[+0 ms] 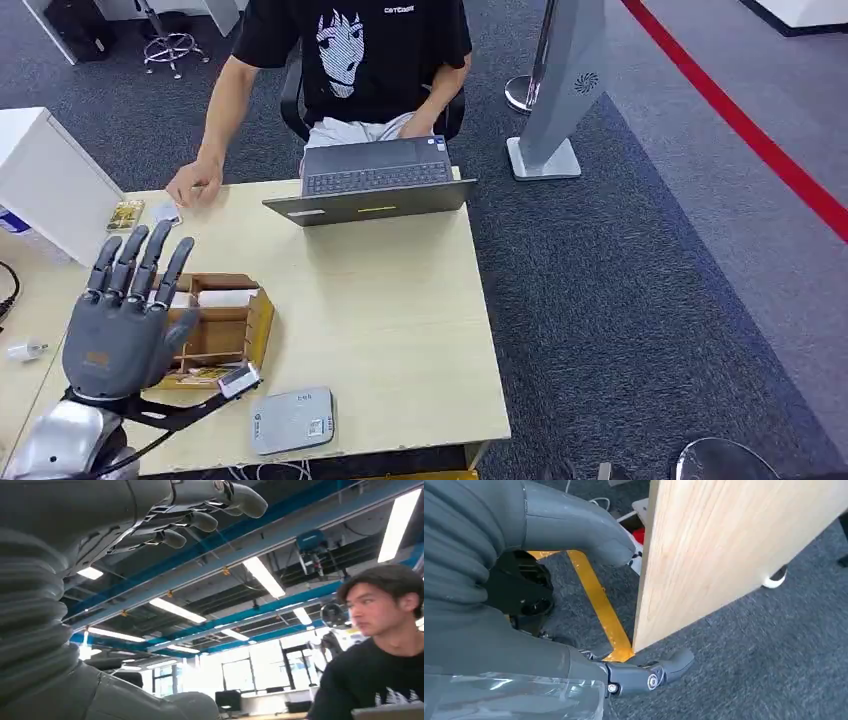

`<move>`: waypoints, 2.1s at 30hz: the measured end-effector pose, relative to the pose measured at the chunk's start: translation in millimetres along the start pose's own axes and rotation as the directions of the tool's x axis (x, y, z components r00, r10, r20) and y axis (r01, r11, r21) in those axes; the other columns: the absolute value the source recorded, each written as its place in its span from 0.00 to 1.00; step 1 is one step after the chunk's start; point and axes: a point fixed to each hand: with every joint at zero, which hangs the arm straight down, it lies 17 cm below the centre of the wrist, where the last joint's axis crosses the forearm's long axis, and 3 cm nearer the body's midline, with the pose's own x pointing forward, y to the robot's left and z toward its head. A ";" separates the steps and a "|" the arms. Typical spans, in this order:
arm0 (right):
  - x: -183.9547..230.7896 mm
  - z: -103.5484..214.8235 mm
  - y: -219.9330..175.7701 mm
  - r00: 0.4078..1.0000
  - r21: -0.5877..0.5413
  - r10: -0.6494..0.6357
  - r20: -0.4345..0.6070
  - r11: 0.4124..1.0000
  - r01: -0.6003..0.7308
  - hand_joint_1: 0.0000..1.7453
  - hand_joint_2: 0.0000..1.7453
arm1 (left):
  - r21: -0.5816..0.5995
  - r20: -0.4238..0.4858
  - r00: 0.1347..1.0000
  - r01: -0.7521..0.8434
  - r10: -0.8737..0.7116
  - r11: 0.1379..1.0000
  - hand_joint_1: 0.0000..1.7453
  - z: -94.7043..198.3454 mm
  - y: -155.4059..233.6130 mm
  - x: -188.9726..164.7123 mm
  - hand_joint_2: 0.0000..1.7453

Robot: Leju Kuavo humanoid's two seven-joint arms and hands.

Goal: Pass the card to the sensor for recognition and then transmit it.

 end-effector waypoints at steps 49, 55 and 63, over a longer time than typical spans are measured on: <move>-2.5 3.2 -13.6 1.000 -0.016 0.006 -0.010 1.000 -0.006 0.00 1.00 | -0.363 -0.236 0.969 -0.151 0.066 0.920 0.00 151.2 -121.9 -33.3 1.00; -1.8 2.6 -12.9 1.000 -0.015 0.006 -0.009 1.000 -0.006 0.00 1.00 | -0.378 -0.233 0.971 -0.148 0.061 0.914 0.00 153.9 -126.6 -32.9 1.00; 0.6 0.1 -7.6 1.000 -0.003 0.014 -0.007 1.000 -0.014 0.00 1.00 | -0.418 -0.232 0.972 -0.131 0.034 0.899 0.00 150.2 -146.5 -44.1 1.00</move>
